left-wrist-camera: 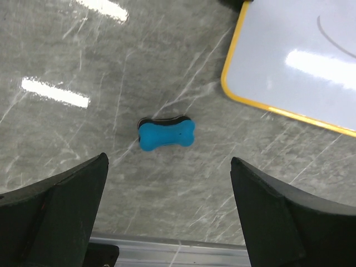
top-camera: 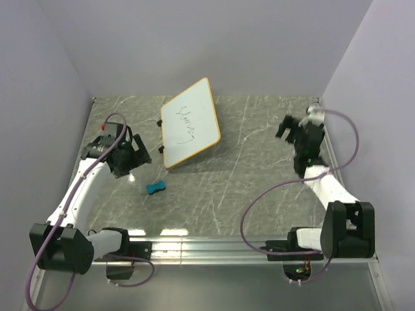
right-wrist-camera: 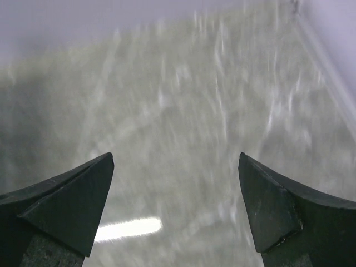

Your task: Erase the whiteboard

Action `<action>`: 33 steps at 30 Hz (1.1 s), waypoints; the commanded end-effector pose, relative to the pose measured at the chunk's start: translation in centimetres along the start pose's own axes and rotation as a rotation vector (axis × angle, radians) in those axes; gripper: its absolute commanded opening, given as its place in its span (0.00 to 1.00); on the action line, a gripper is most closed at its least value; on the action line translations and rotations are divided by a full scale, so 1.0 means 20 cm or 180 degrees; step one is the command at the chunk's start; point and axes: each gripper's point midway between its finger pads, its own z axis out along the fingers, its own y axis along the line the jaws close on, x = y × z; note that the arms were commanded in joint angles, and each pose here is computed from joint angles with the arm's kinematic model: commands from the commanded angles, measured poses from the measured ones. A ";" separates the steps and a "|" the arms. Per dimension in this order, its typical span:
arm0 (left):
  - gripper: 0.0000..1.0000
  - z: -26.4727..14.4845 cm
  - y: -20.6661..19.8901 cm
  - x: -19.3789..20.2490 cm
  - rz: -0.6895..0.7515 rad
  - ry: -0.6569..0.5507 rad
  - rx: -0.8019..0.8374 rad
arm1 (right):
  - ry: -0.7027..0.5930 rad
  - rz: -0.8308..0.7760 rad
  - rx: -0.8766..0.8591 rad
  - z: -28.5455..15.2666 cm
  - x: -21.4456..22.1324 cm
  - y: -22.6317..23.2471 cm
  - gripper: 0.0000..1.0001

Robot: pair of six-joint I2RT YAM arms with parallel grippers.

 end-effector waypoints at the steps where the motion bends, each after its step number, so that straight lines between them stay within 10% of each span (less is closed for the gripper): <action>1: 0.97 -0.06 -0.10 -0.11 0.0069 -0.0200 0.0196 | 0.0521 0.0170 0.0220 -0.03 -0.22 0.03 1.00; 15: 0.98 -0.10 -0.24 -0.14 0.0298 -0.0361 0.0702 | 0.0151 0.0404 -0.1307 -0.56 -0.99 0.67 1.00; 21: 0.97 -0.09 -0.28 -0.12 0.0392 -0.0371 0.0658 | 0.1258 0.1425 -0.2423 -0.35 -0.76 1.04 1.00; 33: 0.96 -0.04 -0.29 -0.17 0.0328 -0.0330 0.0251 | 0.2379 0.0963 -0.2343 0.14 -0.36 1.57 1.00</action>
